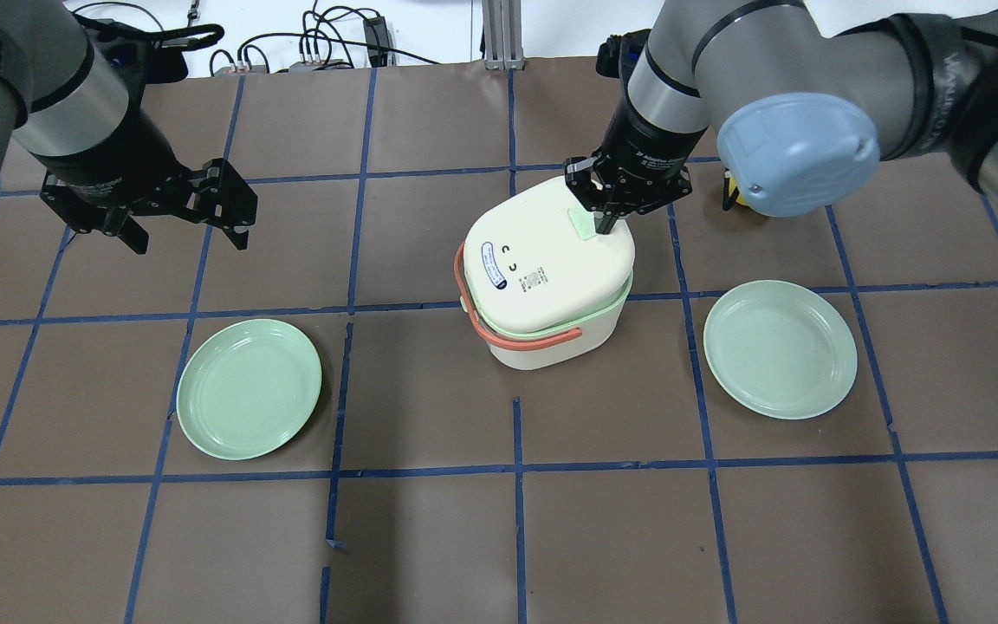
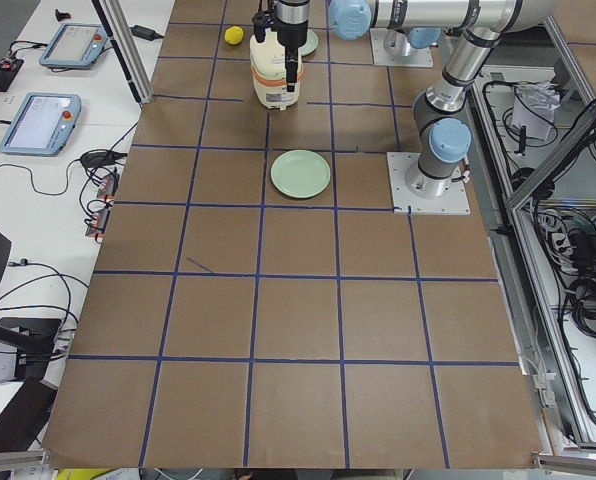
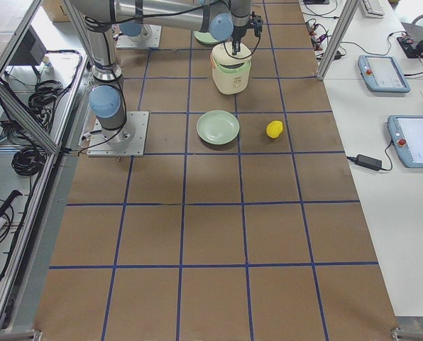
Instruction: Press rice cooker button
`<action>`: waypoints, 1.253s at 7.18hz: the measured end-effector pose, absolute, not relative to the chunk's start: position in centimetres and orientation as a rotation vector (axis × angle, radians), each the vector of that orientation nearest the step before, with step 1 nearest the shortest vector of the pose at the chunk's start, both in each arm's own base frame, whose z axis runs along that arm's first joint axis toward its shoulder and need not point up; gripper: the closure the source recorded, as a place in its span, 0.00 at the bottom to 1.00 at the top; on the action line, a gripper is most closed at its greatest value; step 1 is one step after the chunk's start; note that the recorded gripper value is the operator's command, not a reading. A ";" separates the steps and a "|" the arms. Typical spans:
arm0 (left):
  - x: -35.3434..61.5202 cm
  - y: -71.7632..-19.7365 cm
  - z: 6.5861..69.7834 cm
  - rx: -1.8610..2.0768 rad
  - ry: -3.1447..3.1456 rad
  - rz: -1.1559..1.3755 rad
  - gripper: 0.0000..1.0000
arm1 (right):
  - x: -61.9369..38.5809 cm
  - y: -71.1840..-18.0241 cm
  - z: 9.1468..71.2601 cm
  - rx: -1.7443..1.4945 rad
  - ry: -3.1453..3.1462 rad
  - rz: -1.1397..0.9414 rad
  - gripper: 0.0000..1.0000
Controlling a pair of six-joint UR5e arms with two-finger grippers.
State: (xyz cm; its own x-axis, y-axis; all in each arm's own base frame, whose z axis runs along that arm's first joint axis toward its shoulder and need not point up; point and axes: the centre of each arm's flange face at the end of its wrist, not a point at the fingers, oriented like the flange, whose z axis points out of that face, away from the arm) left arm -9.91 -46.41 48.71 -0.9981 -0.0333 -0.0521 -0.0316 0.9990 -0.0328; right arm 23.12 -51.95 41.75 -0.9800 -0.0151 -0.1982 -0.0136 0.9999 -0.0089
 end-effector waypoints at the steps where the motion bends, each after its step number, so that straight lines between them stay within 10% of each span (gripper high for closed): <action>1: -9.9 -46.4 48.7 -0.050 3.088 -0.050 0.00 | 22.8 -50.9 43.5 -0.028 2.959 -0.038 0.00; 9: -9.9 -46.4 48.7 -0.050 3.088 -0.049 0.00 | 16.3 -47.5 51.3 0.136 3.041 -0.168 0.01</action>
State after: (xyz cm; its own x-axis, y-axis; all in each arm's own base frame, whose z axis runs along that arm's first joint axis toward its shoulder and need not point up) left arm -9.91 -46.41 48.71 -0.9981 -0.0333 -0.0520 -0.0316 0.9990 -0.0324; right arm 16.33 -47.52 51.30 -0.9917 0.0838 -0.0970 0.0940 0.9899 -0.1058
